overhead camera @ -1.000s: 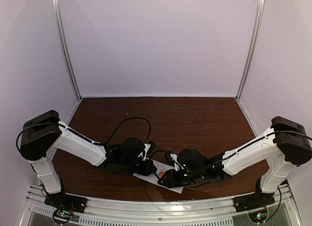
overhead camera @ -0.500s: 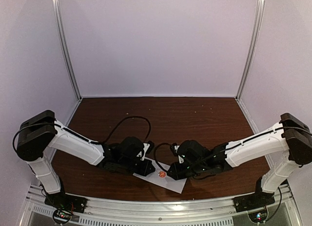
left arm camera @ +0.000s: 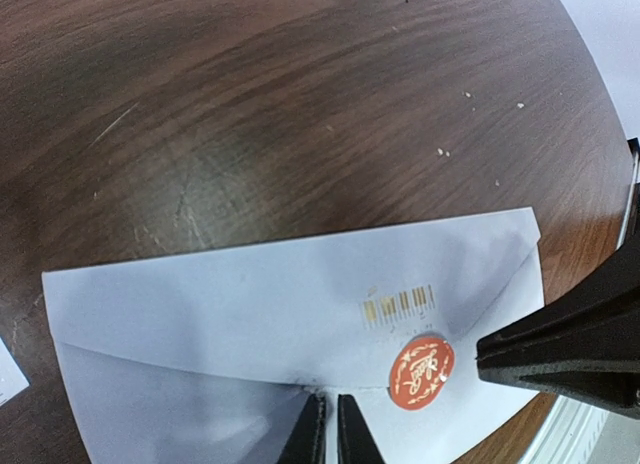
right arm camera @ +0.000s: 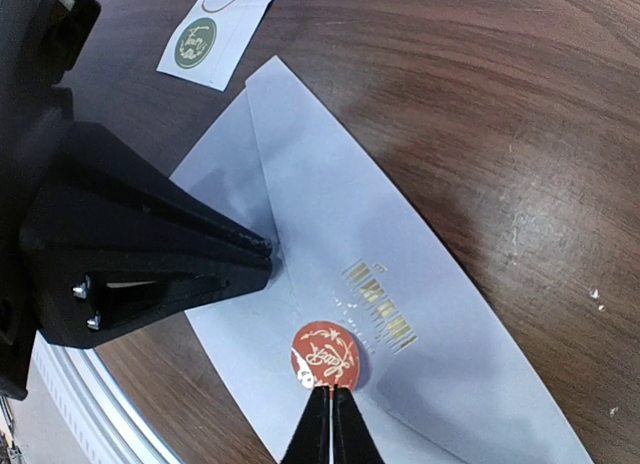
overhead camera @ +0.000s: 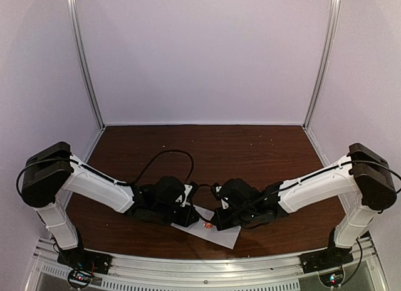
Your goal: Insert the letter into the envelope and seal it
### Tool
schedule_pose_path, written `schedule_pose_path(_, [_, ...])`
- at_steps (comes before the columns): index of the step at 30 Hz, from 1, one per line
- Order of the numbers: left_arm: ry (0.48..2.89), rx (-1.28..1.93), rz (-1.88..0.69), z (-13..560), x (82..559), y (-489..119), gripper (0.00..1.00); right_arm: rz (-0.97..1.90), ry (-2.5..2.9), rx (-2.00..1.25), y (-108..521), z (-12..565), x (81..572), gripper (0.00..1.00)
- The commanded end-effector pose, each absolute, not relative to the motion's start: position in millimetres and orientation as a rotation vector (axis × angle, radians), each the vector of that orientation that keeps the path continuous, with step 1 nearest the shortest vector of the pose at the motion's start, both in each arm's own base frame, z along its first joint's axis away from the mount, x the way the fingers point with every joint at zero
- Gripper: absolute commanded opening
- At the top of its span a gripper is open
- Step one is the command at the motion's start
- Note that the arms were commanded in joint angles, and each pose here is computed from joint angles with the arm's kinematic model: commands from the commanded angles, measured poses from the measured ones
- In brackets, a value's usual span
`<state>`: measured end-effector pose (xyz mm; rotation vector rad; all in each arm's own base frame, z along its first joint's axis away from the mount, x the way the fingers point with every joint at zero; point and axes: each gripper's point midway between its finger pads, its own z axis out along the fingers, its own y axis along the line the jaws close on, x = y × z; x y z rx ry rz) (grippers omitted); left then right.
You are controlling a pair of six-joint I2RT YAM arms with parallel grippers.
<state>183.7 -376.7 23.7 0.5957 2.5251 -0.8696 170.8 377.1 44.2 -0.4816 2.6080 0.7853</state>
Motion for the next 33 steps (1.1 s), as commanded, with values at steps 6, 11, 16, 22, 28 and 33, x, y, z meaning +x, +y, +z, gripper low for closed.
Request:
schedule_pose_path(6, [2.488,0.557,-0.898,30.2,187.4,-377.1,0.07,0.877,2.580,-0.470,390.5,39.0,185.1,0.00])
schedule_pose_path(11, [2.486,0.557,-0.901,30.5,187.5,-377.6,0.07,0.867,2.609,-0.443,385.0,25.1,186.2,0.00])
schedule_pose_path(16, [2.490,0.546,-0.896,29.9,187.1,-374.9,0.07,0.828,2.667,-0.377,368.3,5.5,180.3,0.00])
schedule_pose_path(22, [2.499,0.537,-0.885,26.7,186.9,-372.1,0.07,0.823,2.752,-0.314,346.6,-23.4,159.1,0.00])
schedule_pose_path(28, [2.489,0.513,-0.882,27.2,191.3,-374.2,0.07,0.825,2.821,-0.351,340.9,-39.5,141.3,0.00])
schedule_pose_path(33, [2.460,0.462,-0.915,33.4,195.0,-376.4,0.08,0.843,2.834,-0.397,344.1,-29.8,131.9,0.00])
